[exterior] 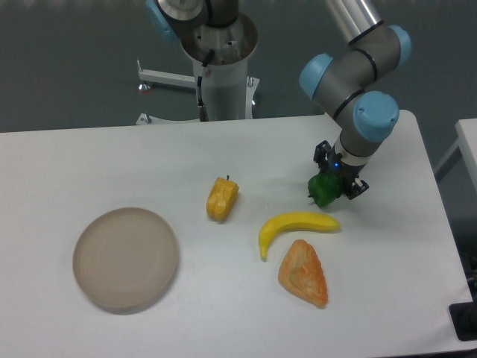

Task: Pick up the green pepper from the table
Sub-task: 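Lower the open gripper onto the green pepper and close it, then lift the gripped green pepper up off the table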

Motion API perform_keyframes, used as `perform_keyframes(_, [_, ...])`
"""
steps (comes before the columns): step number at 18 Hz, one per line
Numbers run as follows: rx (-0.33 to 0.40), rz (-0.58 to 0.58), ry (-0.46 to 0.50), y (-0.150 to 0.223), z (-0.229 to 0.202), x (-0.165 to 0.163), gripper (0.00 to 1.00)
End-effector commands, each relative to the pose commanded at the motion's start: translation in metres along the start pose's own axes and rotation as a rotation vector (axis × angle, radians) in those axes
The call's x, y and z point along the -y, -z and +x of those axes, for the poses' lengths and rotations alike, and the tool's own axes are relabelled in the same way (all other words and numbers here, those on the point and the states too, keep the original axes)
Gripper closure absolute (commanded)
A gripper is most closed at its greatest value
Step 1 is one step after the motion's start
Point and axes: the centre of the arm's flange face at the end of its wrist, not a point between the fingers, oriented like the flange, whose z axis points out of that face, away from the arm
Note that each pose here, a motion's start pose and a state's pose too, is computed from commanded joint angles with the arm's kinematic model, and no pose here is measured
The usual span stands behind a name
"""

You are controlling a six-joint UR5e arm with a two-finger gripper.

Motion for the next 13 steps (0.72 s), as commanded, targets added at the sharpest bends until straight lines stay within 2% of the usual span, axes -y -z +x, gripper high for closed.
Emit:
perform_keyframes(5, [0.067,0.005,-0.011,0.031,-0.023,-0.001,0.57])
perform_keyframes(11, [0.199,0.002,-0.044,0.083,-0.079,0.022,0.57])
perform_keyframes(13, [0.215,0.002,-0.044,0.095,-0.091,0.023,0.57])
